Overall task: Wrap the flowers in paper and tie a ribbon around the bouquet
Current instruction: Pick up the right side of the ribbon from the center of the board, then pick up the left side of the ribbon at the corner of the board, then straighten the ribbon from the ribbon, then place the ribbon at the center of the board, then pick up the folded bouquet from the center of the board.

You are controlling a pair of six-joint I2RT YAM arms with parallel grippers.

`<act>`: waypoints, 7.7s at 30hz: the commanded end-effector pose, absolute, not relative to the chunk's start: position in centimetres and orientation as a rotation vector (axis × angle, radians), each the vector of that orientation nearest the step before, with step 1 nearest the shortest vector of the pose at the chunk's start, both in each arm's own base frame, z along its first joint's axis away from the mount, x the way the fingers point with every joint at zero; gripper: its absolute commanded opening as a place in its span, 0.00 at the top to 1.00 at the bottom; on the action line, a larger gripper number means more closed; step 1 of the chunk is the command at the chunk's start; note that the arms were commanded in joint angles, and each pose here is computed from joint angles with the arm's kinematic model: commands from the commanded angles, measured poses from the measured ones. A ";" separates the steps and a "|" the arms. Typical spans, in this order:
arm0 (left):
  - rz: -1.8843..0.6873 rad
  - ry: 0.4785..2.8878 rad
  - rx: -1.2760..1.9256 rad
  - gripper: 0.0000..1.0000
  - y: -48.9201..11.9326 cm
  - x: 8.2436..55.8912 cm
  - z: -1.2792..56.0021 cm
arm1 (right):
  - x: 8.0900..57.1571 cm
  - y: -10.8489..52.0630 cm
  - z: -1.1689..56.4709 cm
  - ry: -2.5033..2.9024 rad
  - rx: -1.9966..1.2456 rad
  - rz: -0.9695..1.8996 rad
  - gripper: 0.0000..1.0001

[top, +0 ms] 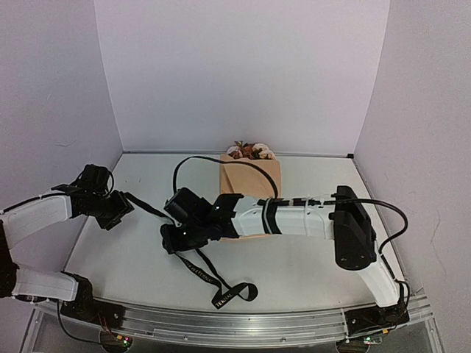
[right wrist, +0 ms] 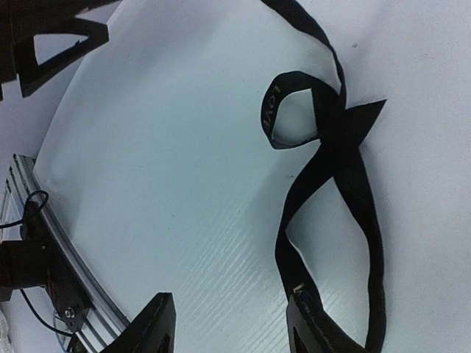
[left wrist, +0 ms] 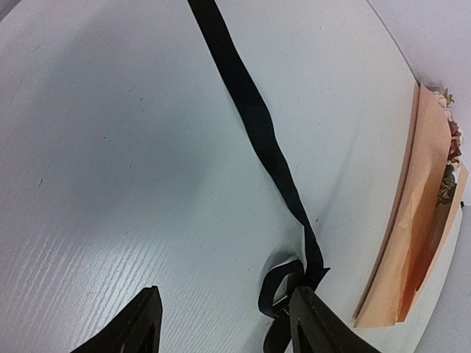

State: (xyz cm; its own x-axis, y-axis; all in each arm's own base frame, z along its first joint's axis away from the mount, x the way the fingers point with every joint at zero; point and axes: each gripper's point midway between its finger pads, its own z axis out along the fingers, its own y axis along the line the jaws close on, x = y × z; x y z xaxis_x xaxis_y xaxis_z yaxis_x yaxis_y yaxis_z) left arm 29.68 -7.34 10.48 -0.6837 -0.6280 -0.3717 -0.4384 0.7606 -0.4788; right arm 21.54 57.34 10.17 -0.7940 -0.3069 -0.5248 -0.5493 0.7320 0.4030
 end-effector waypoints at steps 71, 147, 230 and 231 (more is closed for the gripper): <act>-0.236 2.403 -0.946 1.00 -8.5 42.5 8.3 | 31.0 22.3 22.4 2.314 0.048 0.203 1.00; -0.778 2.361 -0.284 0.04 -21.7 40.9 16.8 | 34.8 15.3 13.4 2.525 0.466 0.375 0.20; -1.117 2.519 0.056 0.18 -37.5 47.5 3.9 | 43.8 30.6 4.2 2.733 0.114 0.670 0.05; -1.111 2.525 0.059 0.20 -37.6 47.5 3.7 | 43.8 30.6 4.3 2.734 0.112 0.668 0.04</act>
